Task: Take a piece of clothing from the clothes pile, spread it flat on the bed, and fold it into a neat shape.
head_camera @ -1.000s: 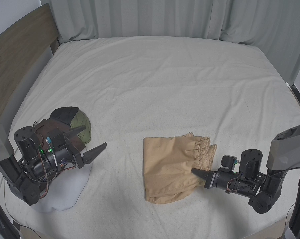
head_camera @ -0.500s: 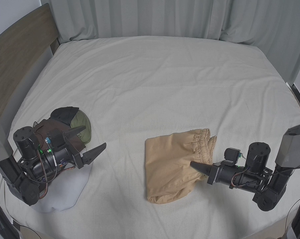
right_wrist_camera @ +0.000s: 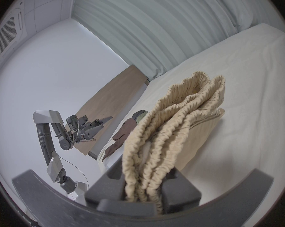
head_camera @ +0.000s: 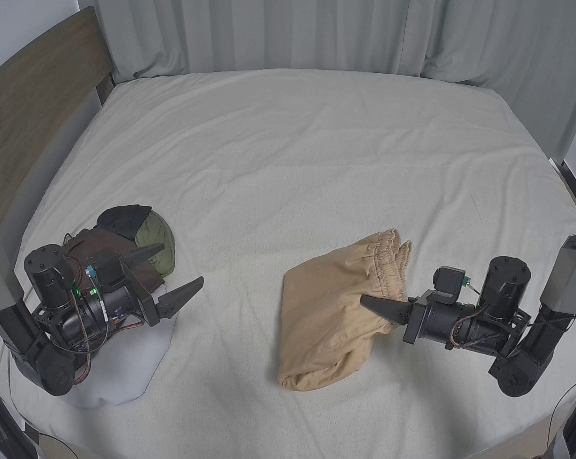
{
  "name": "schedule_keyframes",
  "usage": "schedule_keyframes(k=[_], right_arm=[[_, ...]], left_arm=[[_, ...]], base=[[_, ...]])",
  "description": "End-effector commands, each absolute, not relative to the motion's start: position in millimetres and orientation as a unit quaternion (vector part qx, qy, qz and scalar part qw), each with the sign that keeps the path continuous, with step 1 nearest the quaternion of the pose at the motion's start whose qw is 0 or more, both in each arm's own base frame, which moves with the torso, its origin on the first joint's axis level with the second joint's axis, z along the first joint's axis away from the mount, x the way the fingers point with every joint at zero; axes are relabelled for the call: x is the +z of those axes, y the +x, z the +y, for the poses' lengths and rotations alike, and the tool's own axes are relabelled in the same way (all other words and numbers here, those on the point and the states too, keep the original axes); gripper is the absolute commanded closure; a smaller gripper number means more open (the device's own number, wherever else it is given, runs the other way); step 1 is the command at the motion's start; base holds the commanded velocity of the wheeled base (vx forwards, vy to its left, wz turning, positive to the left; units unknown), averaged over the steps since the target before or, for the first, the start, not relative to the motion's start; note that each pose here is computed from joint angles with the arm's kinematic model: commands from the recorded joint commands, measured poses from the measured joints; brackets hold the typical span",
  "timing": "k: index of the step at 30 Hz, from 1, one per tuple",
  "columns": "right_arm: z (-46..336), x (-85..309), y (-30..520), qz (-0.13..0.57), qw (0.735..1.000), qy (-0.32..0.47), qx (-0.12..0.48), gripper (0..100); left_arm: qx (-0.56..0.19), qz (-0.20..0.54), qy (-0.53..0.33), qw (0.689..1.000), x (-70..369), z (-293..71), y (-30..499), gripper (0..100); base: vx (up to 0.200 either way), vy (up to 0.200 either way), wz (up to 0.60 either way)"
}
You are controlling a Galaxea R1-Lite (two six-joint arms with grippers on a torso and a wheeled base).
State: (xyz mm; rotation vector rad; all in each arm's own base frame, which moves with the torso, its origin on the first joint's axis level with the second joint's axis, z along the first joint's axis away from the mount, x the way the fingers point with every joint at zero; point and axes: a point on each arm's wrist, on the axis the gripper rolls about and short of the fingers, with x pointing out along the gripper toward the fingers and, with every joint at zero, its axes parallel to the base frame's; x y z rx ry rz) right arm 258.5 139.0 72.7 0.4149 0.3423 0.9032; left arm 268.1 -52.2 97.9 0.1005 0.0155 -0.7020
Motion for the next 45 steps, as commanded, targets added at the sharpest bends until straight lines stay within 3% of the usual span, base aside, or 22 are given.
schedule_keyframes(k=[1,21,45], right_arm=[[140.9,79.5,262.0,0.148,0.865,0.199,0.437,100],[154.1,107.9,288.8,0.097,0.85,0.235,0.462,100],[170.0,133.2,371.4,0.116,0.853,0.25,0.444,100]], left_arm=[[-0.343,0.004,0.05,0.938,100.0,-51.5,267.3,0],[-0.33,0.004,0.049,0.943,100.3,-43.8,268.9,0],[-0.327,0.006,0.049,0.944,99.6,-42.1,269.0,0]], base=[[0.0,0.0,0.0],[0.0,0.0,0.0],[0.0,0.0,0.0]])
